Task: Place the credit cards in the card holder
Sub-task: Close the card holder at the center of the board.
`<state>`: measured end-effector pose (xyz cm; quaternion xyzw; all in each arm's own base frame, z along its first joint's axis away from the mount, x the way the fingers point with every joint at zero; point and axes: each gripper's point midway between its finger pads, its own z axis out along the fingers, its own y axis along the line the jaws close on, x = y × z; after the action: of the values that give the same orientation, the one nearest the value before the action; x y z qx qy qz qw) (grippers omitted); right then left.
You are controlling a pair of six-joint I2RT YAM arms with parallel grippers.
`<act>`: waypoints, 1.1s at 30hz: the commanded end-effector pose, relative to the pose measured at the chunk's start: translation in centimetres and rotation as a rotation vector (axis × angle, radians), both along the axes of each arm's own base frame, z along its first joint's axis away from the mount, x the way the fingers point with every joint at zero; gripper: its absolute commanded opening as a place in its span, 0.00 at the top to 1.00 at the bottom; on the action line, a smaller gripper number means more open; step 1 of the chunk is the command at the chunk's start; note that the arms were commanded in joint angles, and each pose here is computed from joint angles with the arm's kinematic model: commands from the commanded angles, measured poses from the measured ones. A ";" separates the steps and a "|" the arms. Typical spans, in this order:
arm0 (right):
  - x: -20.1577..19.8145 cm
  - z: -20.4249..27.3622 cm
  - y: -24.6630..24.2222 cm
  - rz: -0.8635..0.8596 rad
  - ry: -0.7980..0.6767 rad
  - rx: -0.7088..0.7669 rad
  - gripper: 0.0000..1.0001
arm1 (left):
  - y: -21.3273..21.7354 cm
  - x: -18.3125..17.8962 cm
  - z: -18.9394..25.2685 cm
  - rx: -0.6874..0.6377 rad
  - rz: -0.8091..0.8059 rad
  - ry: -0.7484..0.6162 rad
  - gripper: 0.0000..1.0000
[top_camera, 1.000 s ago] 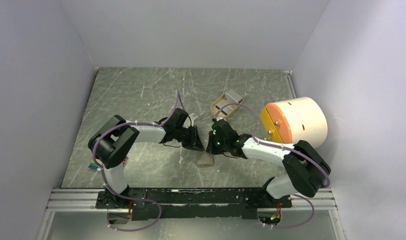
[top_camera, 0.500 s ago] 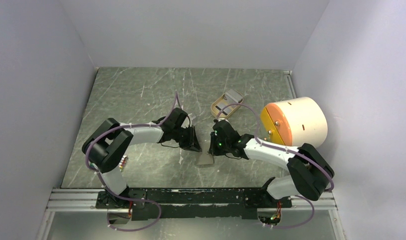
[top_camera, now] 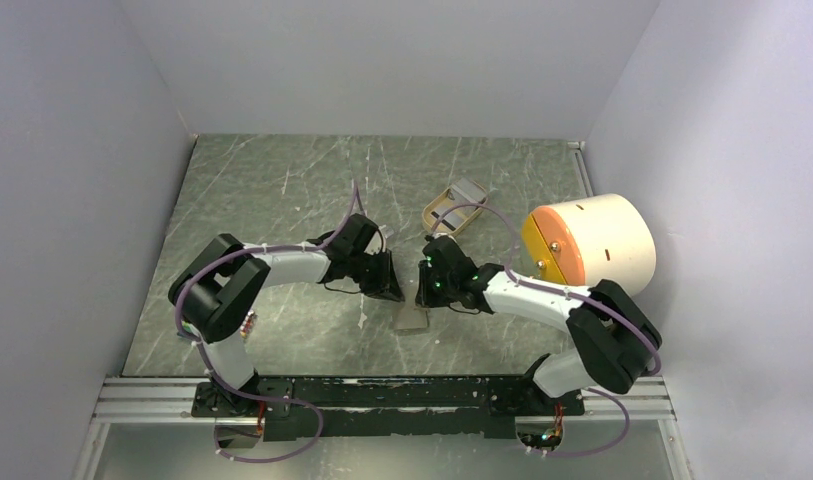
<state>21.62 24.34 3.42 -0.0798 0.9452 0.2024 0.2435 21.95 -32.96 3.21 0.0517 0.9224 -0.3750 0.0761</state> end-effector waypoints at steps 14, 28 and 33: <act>-1.2 -1.0 1.1 0.082 0.076 0.025 0.80 | -0.5 0.5 -0.3 0.010 -0.018 -0.022 0.81; -2.0 -1.2 -0.1 0.105 0.085 -0.017 0.81 | -0.5 0.3 -0.7 0.012 -0.012 -0.013 0.82; -1.9 -1.2 -0.8 0.113 0.073 -0.060 0.81 | -0.5 0.3 -1.0 0.012 -0.011 -0.003 0.82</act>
<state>20.95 25.41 3.16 -0.1149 0.9420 0.2292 0.2167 22.06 -33.12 2.87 0.0547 0.9229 -0.3737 0.0754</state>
